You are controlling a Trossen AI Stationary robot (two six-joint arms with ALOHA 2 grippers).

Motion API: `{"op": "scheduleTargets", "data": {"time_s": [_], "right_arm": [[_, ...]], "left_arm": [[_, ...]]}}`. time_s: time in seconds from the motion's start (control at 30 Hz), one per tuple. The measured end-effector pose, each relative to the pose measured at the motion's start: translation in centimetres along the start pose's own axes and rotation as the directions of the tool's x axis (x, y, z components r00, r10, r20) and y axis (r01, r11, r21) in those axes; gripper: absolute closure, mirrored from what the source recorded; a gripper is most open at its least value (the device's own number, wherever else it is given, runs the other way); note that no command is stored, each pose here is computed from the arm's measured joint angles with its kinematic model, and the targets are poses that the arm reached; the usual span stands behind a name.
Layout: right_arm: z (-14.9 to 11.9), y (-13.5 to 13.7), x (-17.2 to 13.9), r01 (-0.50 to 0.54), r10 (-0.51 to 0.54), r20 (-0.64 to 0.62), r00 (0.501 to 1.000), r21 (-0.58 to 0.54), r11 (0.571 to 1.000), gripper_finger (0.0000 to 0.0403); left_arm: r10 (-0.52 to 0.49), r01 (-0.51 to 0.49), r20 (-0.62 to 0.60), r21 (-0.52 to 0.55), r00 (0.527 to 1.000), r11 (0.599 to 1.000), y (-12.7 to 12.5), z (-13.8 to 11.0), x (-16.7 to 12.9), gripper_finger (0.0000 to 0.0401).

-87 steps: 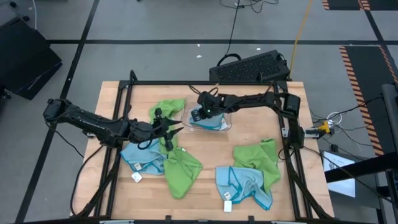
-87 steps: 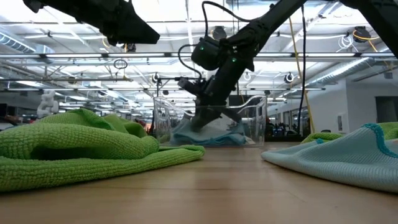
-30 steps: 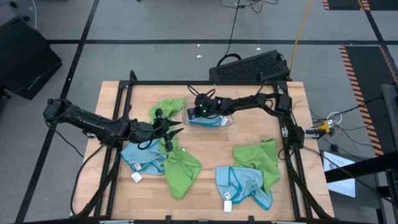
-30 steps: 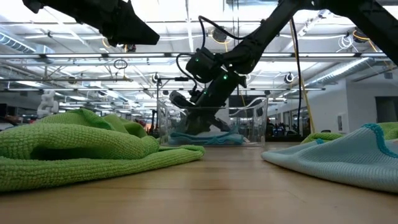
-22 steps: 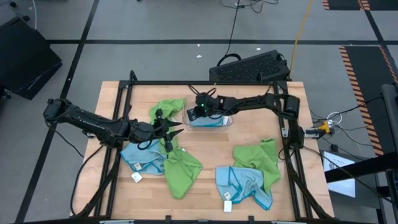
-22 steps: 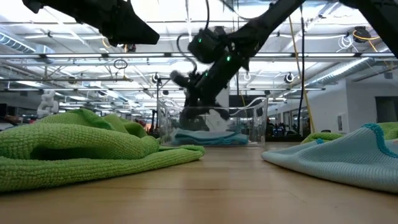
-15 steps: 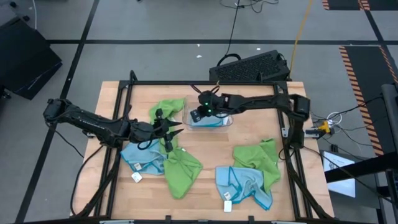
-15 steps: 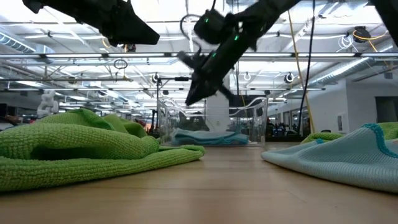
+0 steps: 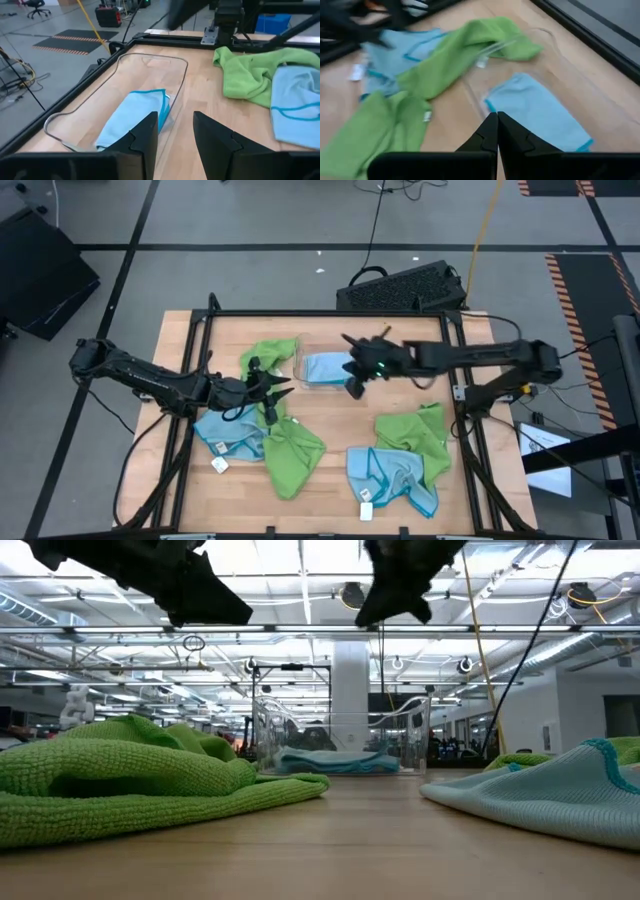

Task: Fold microfiber towels
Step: Fold the bottom left green microfiber cloth

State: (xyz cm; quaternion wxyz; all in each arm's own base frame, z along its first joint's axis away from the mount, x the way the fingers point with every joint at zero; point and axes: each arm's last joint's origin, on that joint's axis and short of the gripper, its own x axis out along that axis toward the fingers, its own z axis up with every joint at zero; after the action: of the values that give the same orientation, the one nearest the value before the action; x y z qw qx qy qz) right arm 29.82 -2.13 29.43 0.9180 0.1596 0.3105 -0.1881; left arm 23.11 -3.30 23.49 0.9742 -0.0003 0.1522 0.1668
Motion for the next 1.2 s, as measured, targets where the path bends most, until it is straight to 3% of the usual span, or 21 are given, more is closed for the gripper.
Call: {"op": "scheduleTargets", "data": {"time_s": [0.2, 0.43, 0.57, 0.77, 0.97, 1.1, 1.2], "right_arm": [[-3.6, -0.5, -1.6, -0.091, 0.101, 0.138, 0.985, -0.078, 0.993, 0.0403], [-7.3, -1.8, -2.4, -0.083, 0.160, 0.224, 0.961, -0.320, 0.944, 0.0403], [-8.7, -2.5, -2.6, -0.071, 0.164, 0.234, 0.958, -0.361, 0.930, 0.0403], [-10.3, -3.1, -2.0, -0.067, 0.172, 0.255, 0.952, -0.374, 0.925, 0.0403], [-11.7, -3.6, -1.4, -0.067, 0.162, 0.230, 0.959, -0.375, 0.925, 0.0403], [-12.5, -3.9, -1.1, -0.067, 0.154, 0.208, 0.966, -0.374, 0.925, 0.0403], [-13.1, -4.1, -0.9, -0.067, 0.147, 0.190, 0.971, -0.372, 0.926, 0.0403]], "left_arm": [[0.040, -0.041, -0.039, -0.030, 0.998, 0.999, -0.6, -0.6, -0.5, 0.0274], [-0.032, 0.022, -0.144, -0.070, 0.989, 0.997, -3.6, -2.6, -3.0, 0.0274], [-0.079, 0.060, -0.191, -0.101, 0.978, 0.993, -4.8, -3.6, -4.4, 0.0274], [-0.136, 0.091, -0.339, -0.146, 0.931, 0.985, -6.5, -4.6, -3.6, 0.0274], [-0.113, 0.132, -0.489, 0.004, 0.865, 0.991, -9.1, -5.3, -1.5, 0.0253], [-0.023, 0.103, -0.591, 0.102, 0.806, 0.989, -10.0, -5.8, -0.4, 0.0205], [-0.002, 0.089, -0.609, 0.112, 0.793, 0.990, -10.7, -5.4, 0.2, 0.0166]]}}
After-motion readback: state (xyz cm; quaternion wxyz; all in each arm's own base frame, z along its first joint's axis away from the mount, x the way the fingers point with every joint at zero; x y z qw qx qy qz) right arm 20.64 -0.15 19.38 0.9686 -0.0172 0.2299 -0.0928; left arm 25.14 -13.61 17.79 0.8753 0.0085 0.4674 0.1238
